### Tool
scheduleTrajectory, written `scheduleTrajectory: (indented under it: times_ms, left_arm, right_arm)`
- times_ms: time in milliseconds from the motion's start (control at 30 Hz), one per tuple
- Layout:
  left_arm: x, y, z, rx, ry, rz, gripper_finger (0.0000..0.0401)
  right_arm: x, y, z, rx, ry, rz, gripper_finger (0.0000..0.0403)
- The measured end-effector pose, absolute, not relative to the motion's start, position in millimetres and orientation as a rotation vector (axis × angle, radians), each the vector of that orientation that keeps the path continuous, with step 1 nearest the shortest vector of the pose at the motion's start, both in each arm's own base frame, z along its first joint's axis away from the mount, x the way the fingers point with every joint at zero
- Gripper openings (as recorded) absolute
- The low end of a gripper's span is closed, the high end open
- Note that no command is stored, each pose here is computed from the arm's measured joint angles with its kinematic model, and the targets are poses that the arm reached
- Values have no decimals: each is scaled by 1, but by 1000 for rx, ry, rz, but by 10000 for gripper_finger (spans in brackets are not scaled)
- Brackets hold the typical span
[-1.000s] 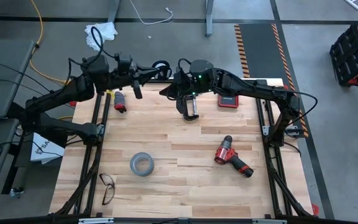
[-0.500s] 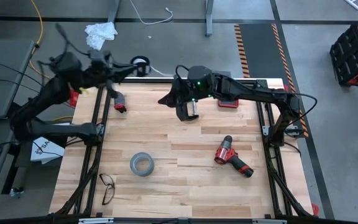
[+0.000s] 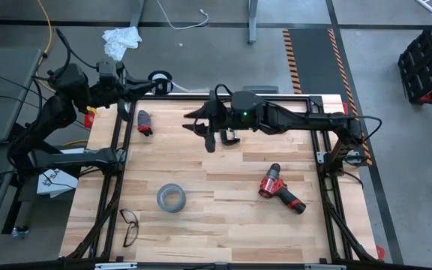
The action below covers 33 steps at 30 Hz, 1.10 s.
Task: Coil cords
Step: Coil the white wire onto the black spool
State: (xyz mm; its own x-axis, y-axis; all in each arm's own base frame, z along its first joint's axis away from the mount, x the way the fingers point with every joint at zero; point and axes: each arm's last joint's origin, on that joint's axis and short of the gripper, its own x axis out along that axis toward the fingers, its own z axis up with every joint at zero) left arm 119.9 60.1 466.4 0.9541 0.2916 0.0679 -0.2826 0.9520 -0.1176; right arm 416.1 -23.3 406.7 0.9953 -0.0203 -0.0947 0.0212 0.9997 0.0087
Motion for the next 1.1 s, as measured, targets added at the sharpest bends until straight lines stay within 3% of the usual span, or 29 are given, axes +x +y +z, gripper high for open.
scheduleTrajectory:
  times_ms: [133, 233, 667, 933, 1100]
  left_arm:
    - [121, 58, 465, -169, -69, 231, 5]
    - [121, 56, 465, -208, -68, 158, 5]
    - [113, 52, 465, -249, -70, 167, 5]
    - [113, 53, 468, -275, -101, 173, 5]
    - [114, 53, 467, -281, -99, 172, 5]
  right_arm:
    - [414, -29, 409, -26, 90, -65, 184]
    - [412, -32, 411, -61, 88, -72, 196]
    - [392, -32, 431, -188, 73, -108, 196]
    - [390, -45, 411, -217, 278, -138, 196]
    - [389, -49, 415, -273, 249, -193, 196]
